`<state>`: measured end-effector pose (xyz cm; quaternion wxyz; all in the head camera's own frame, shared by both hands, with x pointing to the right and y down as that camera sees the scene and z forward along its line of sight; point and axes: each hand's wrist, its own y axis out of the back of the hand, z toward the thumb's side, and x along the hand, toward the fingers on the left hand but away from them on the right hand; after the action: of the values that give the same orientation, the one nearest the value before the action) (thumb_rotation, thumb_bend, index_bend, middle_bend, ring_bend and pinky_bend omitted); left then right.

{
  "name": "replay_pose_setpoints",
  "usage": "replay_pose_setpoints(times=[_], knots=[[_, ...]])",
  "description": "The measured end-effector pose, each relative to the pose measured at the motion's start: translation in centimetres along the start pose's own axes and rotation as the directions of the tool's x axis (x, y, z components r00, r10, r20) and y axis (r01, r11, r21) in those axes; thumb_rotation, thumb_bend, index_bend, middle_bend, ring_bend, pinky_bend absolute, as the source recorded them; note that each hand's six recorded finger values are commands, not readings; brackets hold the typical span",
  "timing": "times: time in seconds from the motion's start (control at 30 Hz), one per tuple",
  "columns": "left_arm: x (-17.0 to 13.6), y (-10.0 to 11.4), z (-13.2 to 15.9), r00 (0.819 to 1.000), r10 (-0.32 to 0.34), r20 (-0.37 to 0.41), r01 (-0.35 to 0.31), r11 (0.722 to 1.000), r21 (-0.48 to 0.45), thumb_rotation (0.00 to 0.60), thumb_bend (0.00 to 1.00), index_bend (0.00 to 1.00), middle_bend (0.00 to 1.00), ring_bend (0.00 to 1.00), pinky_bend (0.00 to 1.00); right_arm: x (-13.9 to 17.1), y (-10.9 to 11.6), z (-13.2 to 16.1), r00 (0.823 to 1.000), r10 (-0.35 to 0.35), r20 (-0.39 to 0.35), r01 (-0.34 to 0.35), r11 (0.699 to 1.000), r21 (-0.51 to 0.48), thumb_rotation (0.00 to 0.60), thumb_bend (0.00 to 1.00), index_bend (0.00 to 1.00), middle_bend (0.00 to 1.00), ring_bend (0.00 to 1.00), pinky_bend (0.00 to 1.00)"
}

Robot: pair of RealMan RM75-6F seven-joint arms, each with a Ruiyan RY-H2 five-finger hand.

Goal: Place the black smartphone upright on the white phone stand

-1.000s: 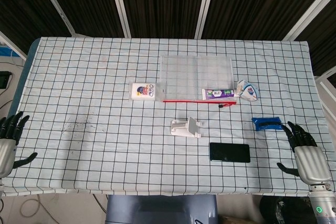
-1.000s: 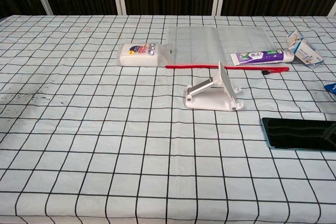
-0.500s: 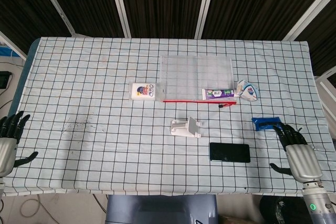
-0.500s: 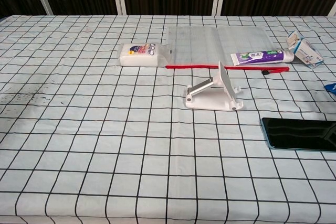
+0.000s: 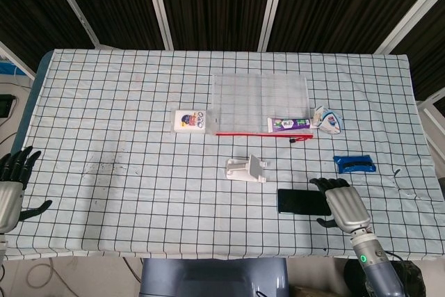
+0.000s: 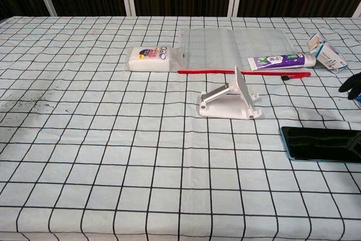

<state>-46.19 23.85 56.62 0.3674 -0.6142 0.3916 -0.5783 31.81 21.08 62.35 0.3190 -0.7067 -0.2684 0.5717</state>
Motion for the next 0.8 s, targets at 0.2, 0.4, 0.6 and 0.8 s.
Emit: replay_pose_setpoints(times=[0.2, 0.4, 0.6, 0.8], knots=[[0.1, -0.1, 0.0, 1.0, -0.009, 0.001, 0.009, 1.0, -0.008, 0.6, 0.0, 0.0, 0.0, 0.0, 0.0, -1.1, -1.6, 1.2, 0.999, 0.044, 0.017, -0.043, 0.999, -0.021, 0.6, 0.12, 0.25, 0.28, 0.28, 0.26], [0.1, -0.1, 0.0, 1.0, -0.014, 0.002, 0.014, 1.0, -0.016, 0.6, 0.0, 0.0, 0.0, 0.0, 0.0, -2.1, -2.7, 2.5, 0.997, 0.07, 0.015, -0.07, 0.997, -0.04, 0.6, 0.16, 0.26, 0.29, 0.28, 0.26], [0.1, -0.1, 0.0, 1.0, -0.021, -0.002, 0.021, 0.999, -0.026, 0.6, 0.0, 0.0, 0.0, 0.0, 0.0, -3.1, -3.4, 3.4, 0.996, 0.084, 0.02, -0.083, 0.995, -0.049, 0.6, 0.17, 0.27, 0.29, 0.28, 0.26], [0.2, -0.1, 0.0, 1.0, -0.024, -0.001, 0.024, 0.999, -0.031, 0.6, 0.0, 0.0, 0.0, 0.0, 0.0, -3.8, -4.1, 3.7, 0.994, 0.107, 0.037, -0.105, 0.993, -0.057, 0.6, 0.17, 0.27, 0.29, 0.28, 0.26]])
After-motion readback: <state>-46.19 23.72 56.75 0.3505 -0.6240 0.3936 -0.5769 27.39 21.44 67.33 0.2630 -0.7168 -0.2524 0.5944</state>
